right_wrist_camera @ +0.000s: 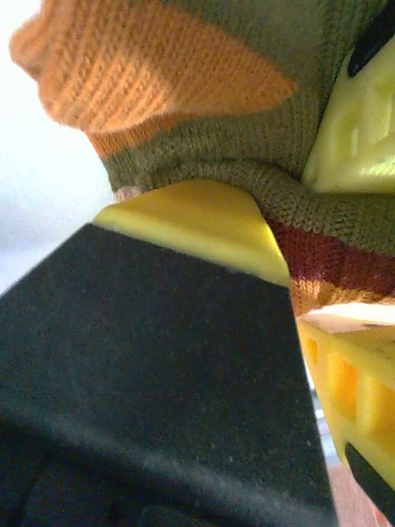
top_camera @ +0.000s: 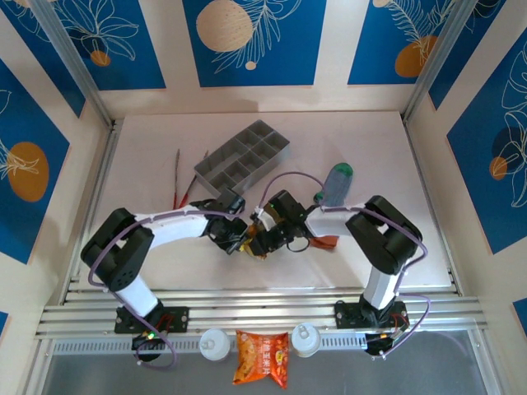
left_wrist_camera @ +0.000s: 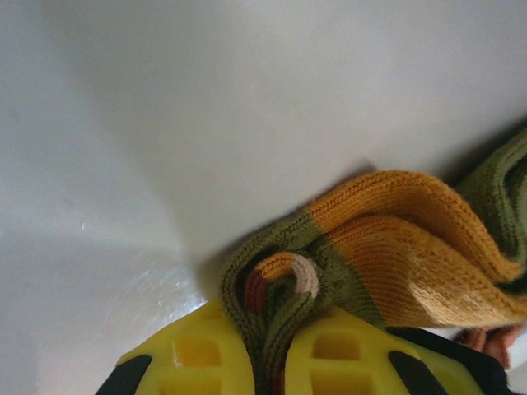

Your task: Roll the socks

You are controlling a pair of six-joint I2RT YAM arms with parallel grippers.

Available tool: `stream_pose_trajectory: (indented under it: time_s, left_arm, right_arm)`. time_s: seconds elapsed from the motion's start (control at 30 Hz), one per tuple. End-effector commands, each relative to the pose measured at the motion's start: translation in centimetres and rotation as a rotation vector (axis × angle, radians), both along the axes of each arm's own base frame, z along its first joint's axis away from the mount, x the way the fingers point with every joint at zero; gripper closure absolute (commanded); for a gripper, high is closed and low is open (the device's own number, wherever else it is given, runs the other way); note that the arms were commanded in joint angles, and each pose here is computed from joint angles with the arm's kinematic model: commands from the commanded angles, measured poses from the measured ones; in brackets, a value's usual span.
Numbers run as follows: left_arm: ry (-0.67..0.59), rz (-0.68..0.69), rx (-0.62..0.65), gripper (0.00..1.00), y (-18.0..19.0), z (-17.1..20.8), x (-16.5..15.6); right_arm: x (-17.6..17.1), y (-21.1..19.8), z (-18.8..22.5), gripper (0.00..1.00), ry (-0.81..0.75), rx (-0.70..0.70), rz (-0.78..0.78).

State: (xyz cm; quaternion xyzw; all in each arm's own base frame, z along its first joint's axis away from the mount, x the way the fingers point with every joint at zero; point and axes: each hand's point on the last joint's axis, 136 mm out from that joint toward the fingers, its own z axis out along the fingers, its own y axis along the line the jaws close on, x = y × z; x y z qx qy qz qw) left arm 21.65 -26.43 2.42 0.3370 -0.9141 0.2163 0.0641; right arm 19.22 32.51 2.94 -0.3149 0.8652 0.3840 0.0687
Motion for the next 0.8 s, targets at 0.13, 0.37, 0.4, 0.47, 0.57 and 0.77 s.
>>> stream_pose_trajectory:
  time_s: [0.13,0.37,0.4,0.47,0.57,0.77]
  left_arm:
    - [0.310,-0.040,0.305,1.00,4.6,-2.9,-6.8]
    - [0.349,-0.015,0.358,1.00,4.5,-2.7,-6.5]
    - [0.352,-0.013,0.361,1.00,4.4,-2.6,-6.4]
    - [0.353,-0.016,0.366,1.00,4.1,-2.5,-6.1]
    - [0.362,-0.019,0.373,1.00,3.9,-2.7,-5.9]
    - [0.368,-0.040,0.383,1.00,3.5,-2.7,-5.5]
  right_arm:
    - [0.6,-4.0,0.2,0.56,-0.446,-0.199,0.016]
    - [-0.7,-3.9,3.1,0.46,-0.738,-0.224,0.033]
    - [-1.0,-3.7,3.4,0.45,-0.769,-0.228,0.046]
    - [-1.6,-3.3,3.6,0.44,-0.826,-0.254,0.076]
    - [-2.2,-2.8,3.3,0.43,-0.899,-0.323,0.134]
    - [-1.5,-2.0,2.2,0.44,-0.990,-0.474,0.193]
